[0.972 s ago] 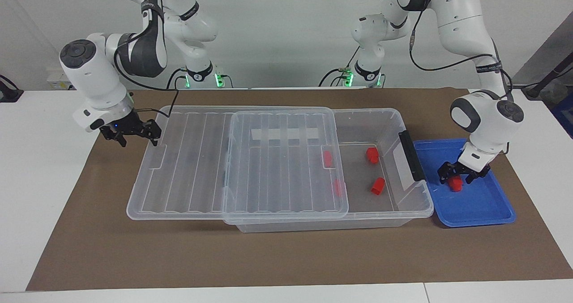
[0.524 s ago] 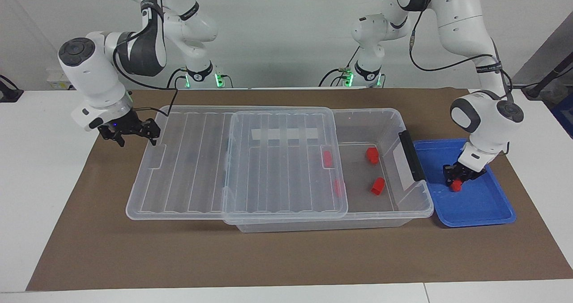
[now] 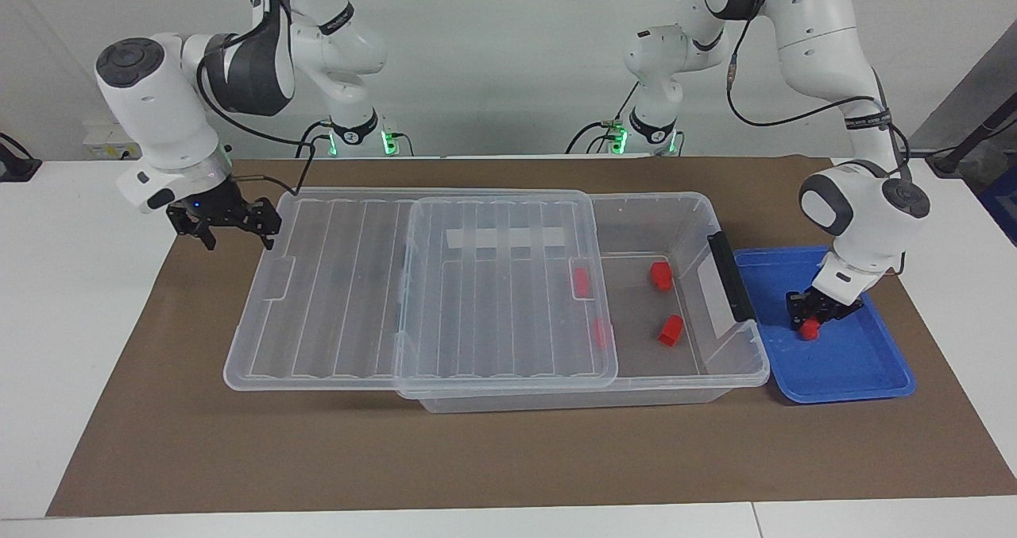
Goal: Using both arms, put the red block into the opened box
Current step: 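Lift the red block out of the blue tray with the left gripper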
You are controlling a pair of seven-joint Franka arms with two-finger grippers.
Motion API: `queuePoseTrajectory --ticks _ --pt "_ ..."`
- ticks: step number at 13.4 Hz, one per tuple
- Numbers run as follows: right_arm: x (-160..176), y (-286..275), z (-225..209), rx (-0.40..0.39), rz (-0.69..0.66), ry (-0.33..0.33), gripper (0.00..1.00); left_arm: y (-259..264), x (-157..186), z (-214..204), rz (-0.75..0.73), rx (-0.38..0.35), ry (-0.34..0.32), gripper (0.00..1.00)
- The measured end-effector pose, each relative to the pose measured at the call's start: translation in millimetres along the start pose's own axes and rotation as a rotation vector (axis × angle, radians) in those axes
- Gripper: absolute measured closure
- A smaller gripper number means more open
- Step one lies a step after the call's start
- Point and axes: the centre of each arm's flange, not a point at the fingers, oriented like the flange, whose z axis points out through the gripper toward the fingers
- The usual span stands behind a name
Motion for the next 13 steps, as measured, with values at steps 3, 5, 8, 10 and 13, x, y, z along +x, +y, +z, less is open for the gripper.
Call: queuePoseTrajectory --ticks 3,5,8,10,13 --pt "-1 -12 -37 0.0 -0.001 0.025 0.0 -1 16 -49 0.008 -0.018 -0.024 0.66" --pt "-1 -27 -56 0.0 -0.016 0.027 0.0 0 22 -74 -0.003 -0.023 -0.024 0.66" --pt "2 -38 -75 0.005 -0.032 0.028 0.0 4 26 -83 -0.016 -0.024 -0.022 0.66" --pt "4 -39 -75 0.005 -0.034 0.014 0.0 6 26 -83 -0.017 -0.026 -0.024 0.66" --pt "3 -37 -69 0.003 -0.033 -0.017 0.0 7 26 -84 -0.023 -0.032 -0.031 0.66"
